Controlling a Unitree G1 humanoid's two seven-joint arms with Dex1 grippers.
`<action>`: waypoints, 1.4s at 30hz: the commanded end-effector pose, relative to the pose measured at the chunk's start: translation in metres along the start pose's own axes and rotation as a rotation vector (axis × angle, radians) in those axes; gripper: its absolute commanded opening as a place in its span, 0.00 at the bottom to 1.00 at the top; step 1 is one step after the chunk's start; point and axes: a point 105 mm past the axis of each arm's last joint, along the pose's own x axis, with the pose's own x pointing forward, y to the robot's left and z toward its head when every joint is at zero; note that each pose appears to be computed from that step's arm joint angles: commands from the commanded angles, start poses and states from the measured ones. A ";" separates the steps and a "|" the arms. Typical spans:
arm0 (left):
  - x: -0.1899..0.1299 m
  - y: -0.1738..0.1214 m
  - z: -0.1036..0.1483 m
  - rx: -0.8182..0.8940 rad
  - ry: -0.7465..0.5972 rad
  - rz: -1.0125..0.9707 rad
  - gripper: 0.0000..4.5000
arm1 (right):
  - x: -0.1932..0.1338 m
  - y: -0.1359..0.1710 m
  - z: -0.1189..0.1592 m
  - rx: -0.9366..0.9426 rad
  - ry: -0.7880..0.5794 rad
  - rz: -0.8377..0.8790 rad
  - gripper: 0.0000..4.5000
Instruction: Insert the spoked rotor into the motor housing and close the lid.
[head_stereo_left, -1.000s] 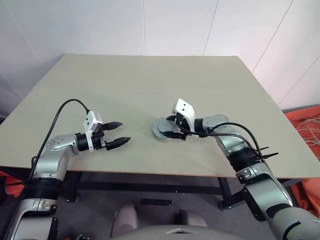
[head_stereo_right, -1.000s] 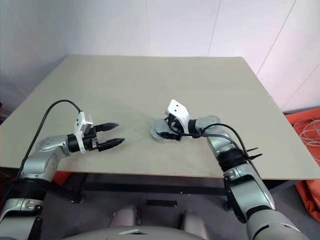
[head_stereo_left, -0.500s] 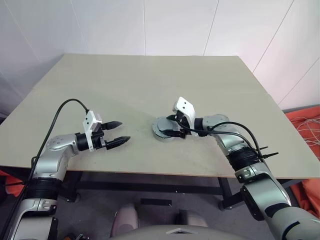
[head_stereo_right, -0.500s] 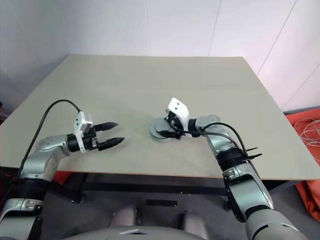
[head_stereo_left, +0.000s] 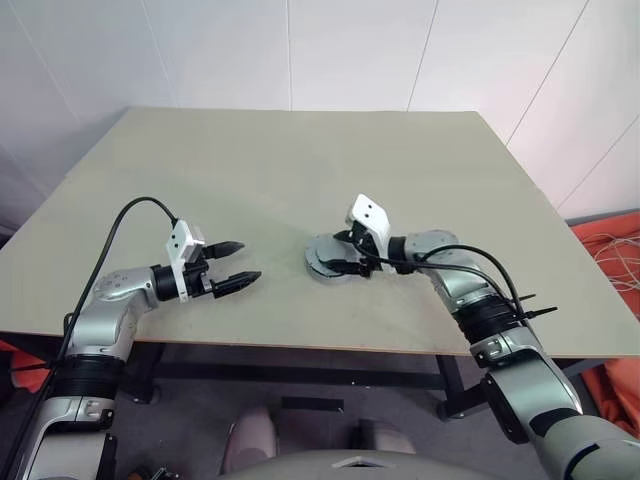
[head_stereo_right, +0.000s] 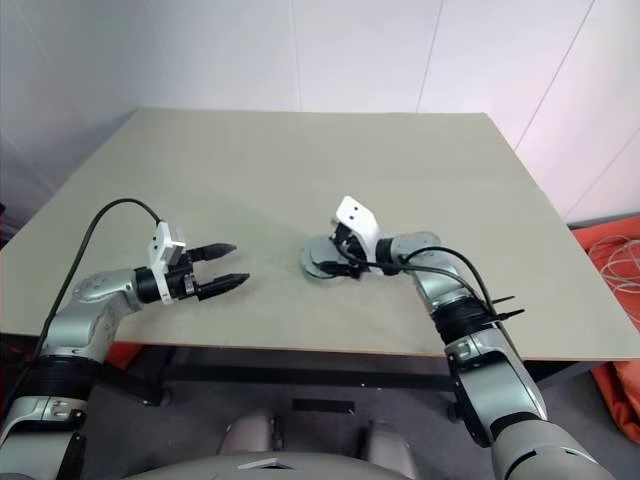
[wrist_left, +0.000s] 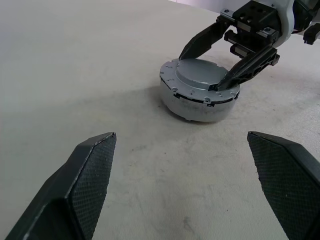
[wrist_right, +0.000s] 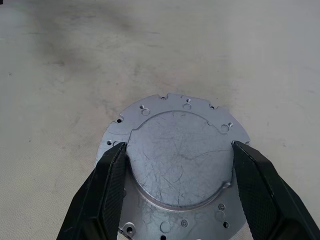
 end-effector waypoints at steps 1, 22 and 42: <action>0.001 0.000 0.017 0.049 -0.040 -0.005 1.00 | -0.003 0.000 0.003 -0.035 -0.001 -0.001 0.71; 0.005 0.008 0.024 0.038 -0.063 0.049 1.00 | -0.003 -0.002 -0.014 -0.035 0.093 -0.003 0.71; 0.033 0.005 0.037 -0.012 -0.094 -0.034 0.79 | -0.001 -0.001 -0.019 -0.014 0.103 -0.002 0.71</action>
